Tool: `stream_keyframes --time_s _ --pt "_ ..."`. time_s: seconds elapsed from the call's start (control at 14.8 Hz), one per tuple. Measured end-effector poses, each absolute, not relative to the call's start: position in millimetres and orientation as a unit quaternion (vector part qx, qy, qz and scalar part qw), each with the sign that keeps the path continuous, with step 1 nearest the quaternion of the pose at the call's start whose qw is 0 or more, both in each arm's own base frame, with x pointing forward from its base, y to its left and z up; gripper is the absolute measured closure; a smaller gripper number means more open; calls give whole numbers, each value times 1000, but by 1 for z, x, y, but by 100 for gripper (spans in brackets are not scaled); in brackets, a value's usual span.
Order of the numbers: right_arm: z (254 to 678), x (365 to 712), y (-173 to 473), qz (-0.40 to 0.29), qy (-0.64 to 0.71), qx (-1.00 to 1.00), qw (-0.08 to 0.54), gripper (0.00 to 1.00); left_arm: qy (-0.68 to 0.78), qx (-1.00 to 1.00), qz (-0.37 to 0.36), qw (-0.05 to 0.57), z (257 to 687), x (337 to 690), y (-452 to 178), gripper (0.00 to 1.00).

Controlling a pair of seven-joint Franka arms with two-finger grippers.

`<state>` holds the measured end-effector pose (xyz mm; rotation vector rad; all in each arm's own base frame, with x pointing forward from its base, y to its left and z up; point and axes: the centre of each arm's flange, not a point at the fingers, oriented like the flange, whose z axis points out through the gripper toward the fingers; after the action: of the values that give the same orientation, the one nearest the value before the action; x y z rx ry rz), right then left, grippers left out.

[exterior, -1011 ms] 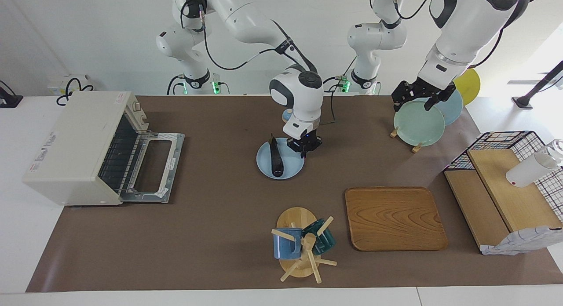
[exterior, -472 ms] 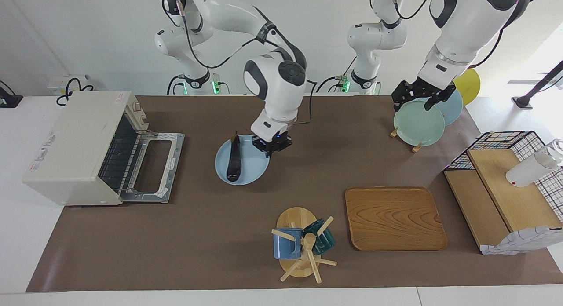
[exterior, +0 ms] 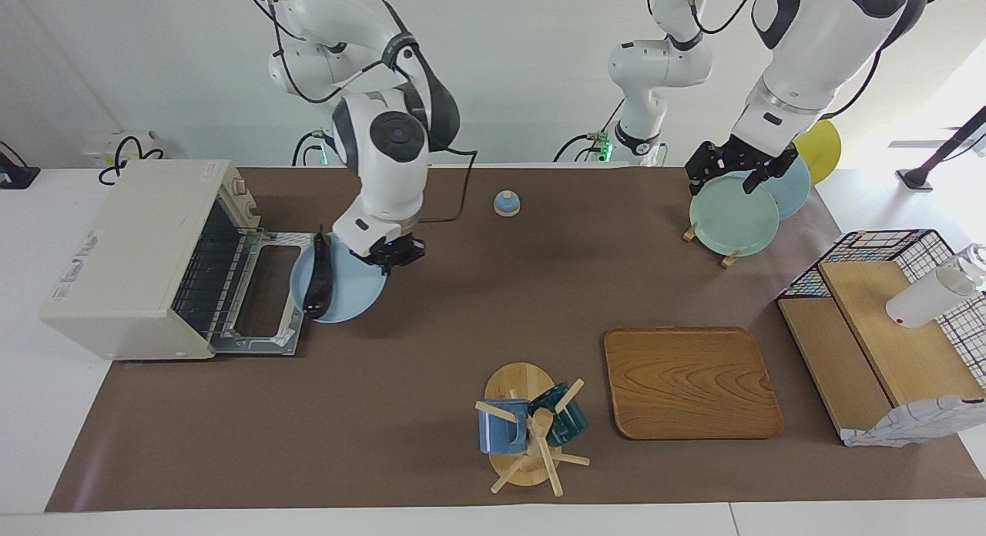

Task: Put eggplant into oven
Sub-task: 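Carry the eggplant with the right gripper toward the open oven, then lower the eggplant into the oven and open the right gripper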

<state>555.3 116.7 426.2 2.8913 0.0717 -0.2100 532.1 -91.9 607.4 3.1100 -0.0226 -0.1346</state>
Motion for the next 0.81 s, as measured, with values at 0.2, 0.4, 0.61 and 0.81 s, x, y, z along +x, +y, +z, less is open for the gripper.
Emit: stream_keyframes --time_s 0.2,0.4,0.61,0.81 --pt "414 553 65 -90 22 989 115 97 -4 999 -43 15 607 533 -88 0" --pt "408 554 24 -98 37 988 116 97 -4 999 -43 15 607 533 -89 0" --pt "405 555 -27 -97 50 988 106 97 -4 999 -43 15 607 533 -89 0" --pt "387 548 -61 -80 47 991 97 97 -4 999 -43 15 607 533 -89 0"
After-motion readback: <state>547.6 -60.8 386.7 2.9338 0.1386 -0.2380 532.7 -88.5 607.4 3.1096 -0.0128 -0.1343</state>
